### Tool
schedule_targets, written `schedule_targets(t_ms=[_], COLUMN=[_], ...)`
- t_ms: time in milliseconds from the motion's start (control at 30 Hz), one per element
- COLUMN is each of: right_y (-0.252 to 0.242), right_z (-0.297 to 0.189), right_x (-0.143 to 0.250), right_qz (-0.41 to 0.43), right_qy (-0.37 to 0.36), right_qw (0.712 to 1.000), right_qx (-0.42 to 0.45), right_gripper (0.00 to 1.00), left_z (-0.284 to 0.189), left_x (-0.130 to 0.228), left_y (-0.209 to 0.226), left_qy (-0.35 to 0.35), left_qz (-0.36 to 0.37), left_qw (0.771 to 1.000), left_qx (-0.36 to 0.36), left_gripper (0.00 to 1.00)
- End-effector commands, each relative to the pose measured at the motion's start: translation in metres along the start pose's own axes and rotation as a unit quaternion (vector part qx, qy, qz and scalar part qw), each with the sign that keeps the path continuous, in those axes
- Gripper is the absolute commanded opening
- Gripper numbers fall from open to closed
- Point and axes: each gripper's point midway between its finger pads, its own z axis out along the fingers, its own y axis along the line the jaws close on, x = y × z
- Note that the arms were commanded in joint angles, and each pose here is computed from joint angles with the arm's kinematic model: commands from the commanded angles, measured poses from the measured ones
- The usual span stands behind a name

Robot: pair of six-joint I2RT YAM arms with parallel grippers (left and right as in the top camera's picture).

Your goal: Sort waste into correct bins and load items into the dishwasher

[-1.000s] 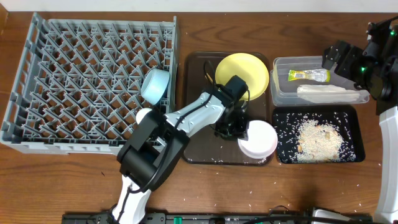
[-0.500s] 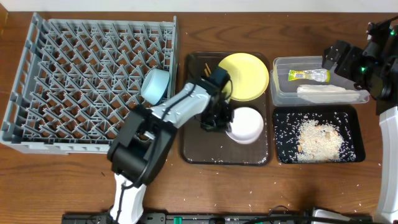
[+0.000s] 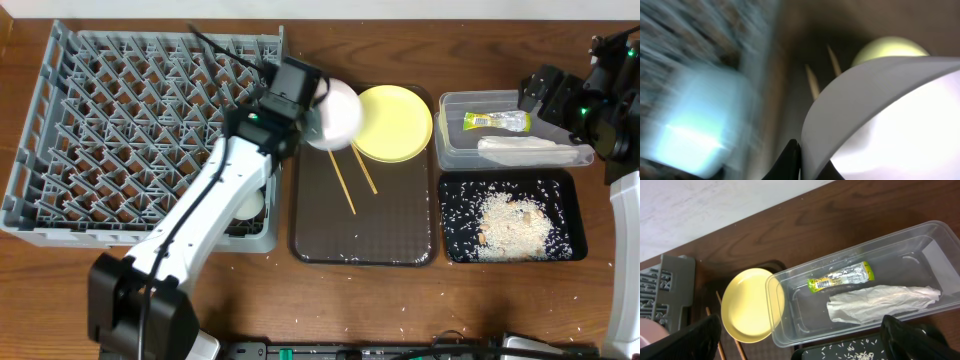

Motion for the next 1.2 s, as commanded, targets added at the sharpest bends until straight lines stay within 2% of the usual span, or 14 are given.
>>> schedule_targets(t_ms=[0, 167, 300, 467, 700, 1167], right_y=[0.002, 0.002, 0.002, 0.002, 0.002, 0.002], right_z=[-0.002, -0.002, -0.002, -0.002, -0.002, -0.002], right_x=[-0.004, -0.004, -0.004, -0.004, -0.004, -0.004], right_qz=[0.006, 0.006, 0.006, 0.006, 0.006, 0.006], right_qy=[-0.004, -0.004, -0.004, -0.004, -0.004, -0.004], right_qw=[1.000, 1.000, 1.000, 1.000, 1.000, 1.000], right_qx=[-0.004, -0.004, -0.004, -0.004, -0.004, -0.004], right_gripper=[0.99, 0.99, 0.99, 0.99, 0.99, 0.99], left_z=[-0.015, -0.024, -0.024, 0.002, 0.030, 0.068], left_x=[-0.052, -0.088, -0.108, -0.120, -0.117, -0.099], left_y=[0.054, 0.090, 0.105, 0.116, 0.136, 0.153], left_qy=[-0.117, -0.204, -0.240, -0.244, -0.216, -0.173], left_qz=[-0.001, 0.000, 0.027, 0.075, 0.131, 0.164], left_qw=[0.983, 0.945, 0.913, 0.885, 0.836, 0.830], left_qx=[-0.143, -0.255, -0.329, -0.389, -0.488, -0.504], left_gripper=[0.07, 0.07, 0.07, 0.07, 0.07, 0.07])
